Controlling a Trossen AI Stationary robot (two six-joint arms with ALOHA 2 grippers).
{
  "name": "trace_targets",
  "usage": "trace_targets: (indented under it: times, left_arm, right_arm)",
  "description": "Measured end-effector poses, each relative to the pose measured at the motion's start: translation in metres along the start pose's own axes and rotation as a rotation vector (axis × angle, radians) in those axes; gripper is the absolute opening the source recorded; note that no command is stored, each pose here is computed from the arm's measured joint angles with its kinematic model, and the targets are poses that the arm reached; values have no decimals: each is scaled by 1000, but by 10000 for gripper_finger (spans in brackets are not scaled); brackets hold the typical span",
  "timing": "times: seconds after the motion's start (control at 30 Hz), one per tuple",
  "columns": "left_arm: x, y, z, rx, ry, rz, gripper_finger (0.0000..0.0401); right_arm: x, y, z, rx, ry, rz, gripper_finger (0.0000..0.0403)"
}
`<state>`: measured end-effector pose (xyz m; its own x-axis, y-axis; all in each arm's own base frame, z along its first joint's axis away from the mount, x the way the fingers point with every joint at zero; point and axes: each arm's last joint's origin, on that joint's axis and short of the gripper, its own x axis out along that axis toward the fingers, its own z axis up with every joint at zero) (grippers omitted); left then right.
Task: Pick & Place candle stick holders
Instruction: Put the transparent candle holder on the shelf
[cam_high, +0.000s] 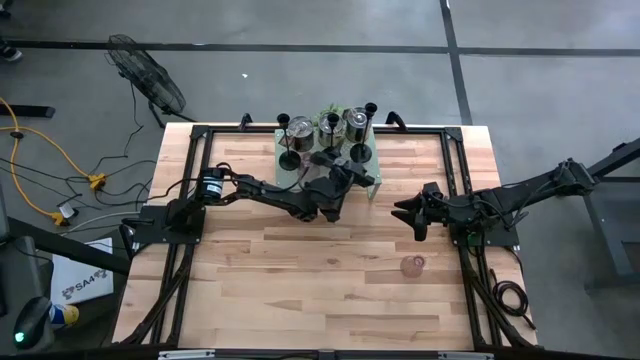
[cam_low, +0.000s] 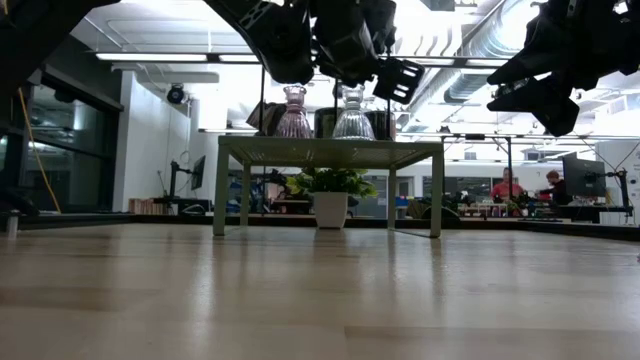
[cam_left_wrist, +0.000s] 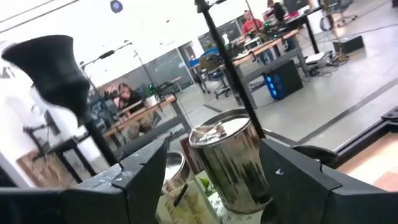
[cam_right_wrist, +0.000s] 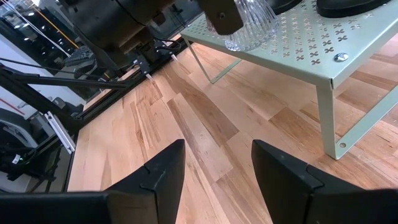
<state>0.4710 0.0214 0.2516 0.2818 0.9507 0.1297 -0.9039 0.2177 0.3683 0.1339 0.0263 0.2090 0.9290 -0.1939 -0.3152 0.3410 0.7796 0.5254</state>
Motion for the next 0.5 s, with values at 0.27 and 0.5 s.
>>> trace_targets:
  times: [0.27,0.5]
  left_arm:
    - [0,3,4,48,-51,-17,251]
    - [-3,5,9,82,-92,-20,251]
  right_arm:
    - [0,0,0,0,0,0,178]
    - [0,0,0,0,0,0,178]
